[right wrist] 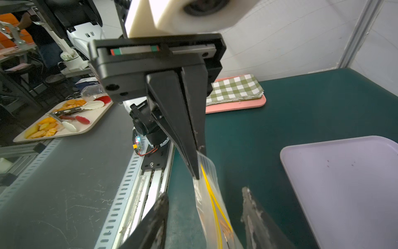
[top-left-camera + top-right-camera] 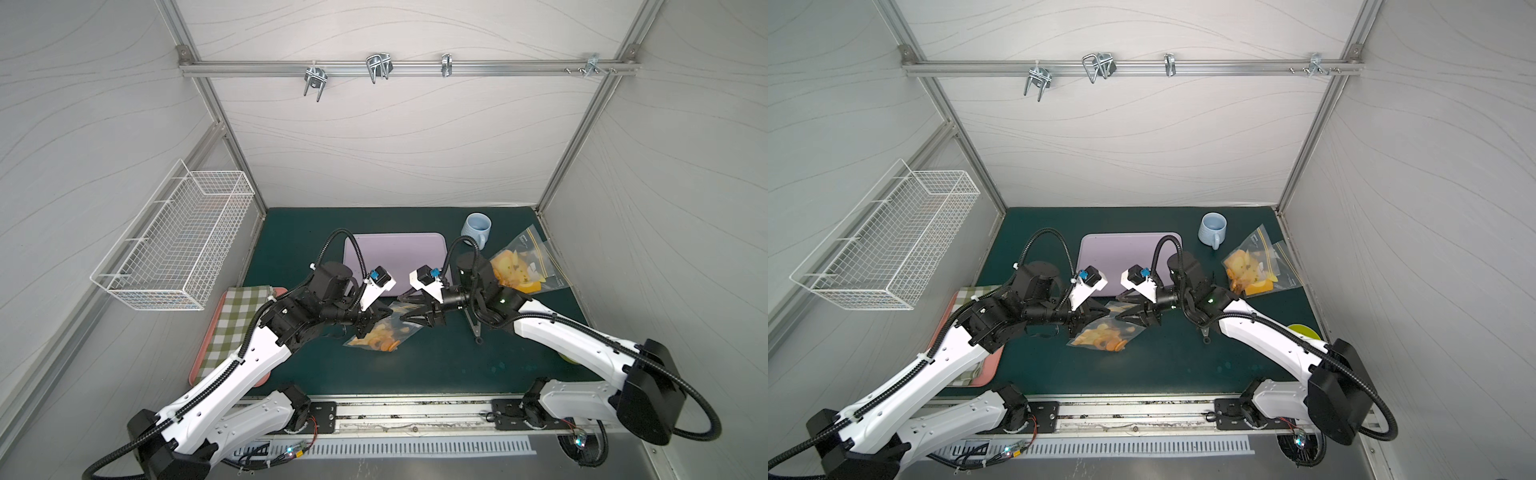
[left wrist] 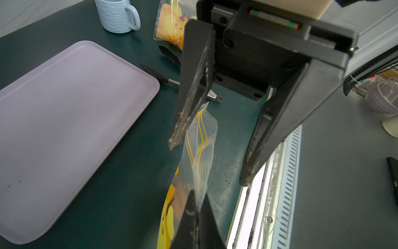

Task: Put the cookies into a resealable bag to prevent moisture
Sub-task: Close the ziploc bag at the center of the board.

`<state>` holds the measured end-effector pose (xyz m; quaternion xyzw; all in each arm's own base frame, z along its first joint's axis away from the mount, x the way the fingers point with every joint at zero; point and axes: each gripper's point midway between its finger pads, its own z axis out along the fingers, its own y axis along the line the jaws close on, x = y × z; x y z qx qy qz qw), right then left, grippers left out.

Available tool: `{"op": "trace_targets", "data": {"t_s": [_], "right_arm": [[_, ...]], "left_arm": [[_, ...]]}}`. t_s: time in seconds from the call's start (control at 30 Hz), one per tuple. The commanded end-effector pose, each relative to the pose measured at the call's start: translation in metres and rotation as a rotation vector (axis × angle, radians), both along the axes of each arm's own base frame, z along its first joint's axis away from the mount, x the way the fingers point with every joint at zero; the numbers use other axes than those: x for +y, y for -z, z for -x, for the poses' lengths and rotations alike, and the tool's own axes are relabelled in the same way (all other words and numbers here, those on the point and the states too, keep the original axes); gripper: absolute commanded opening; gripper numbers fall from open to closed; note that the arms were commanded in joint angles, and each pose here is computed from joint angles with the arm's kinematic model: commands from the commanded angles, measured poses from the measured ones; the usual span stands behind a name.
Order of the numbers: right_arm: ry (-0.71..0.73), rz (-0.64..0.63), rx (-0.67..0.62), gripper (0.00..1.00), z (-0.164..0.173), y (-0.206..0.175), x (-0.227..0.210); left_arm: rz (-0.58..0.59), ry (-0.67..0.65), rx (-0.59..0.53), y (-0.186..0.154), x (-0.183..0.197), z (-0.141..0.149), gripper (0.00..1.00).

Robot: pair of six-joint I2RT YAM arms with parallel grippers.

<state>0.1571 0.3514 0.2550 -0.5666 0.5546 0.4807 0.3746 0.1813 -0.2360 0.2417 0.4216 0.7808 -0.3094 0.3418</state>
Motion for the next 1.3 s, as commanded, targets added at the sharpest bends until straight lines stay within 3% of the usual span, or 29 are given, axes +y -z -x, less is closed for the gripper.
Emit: {"op": "trace_targets", "data": {"t_s": [0.0, 0.2, 0.43, 0.63, 0.8, 0.87, 0.9, 0.97, 1.1, 1.27], "right_arm": [[-0.06, -0.035, -0.037, 0.52, 0.007, -0.006, 0.007], [-0.031, -0.002, -0.079, 0.38, 0.007, 0.009, 0.014], [-0.013, 0.028, -0.081, 0.12, 0.004, 0.021, 0.013], [0.004, 0.038, -0.081, 0.0, 0.004, 0.022, 0.007], [-0.028, 0.029, -0.055, 0.0, 0.01, 0.018, 0.007], [-0.044, 0.027, -0.047, 0.0, 0.014, 0.016, 0.006], [-0.048, 0.028, -0.044, 0.0, 0.015, 0.017, 0.006], [-0.053, 0.029, -0.042, 0.0, 0.016, 0.016, 0.005], [-0.056, 0.031, -0.036, 0.0, 0.017, 0.016, 0.005], [-0.059, 0.03, -0.034, 0.0, 0.017, 0.016, 0.005]], "left_arm": [[0.041, 0.037, -0.063, -0.015, -0.007, -0.003, 0.0], [0.043, 0.05, -0.058, -0.014, -0.009, -0.001, 0.0], [0.032, 0.029, -0.072, -0.014, -0.005, -0.004, 0.0], [0.025, 0.019, -0.082, -0.014, -0.003, -0.005, 0.0], [0.029, 0.026, -0.079, -0.014, -0.004, -0.004, 0.0], [0.027, 0.029, -0.08, -0.015, -0.004, -0.003, 0.34], [0.028, 0.029, -0.081, -0.015, -0.004, -0.003, 0.45], [0.034, 0.037, -0.084, -0.016, -0.004, -0.002, 0.52], [0.036, 0.046, -0.081, -0.016, -0.006, -0.001, 0.5], [0.045, 0.065, -0.076, -0.016, -0.007, 0.002, 0.27]]}}
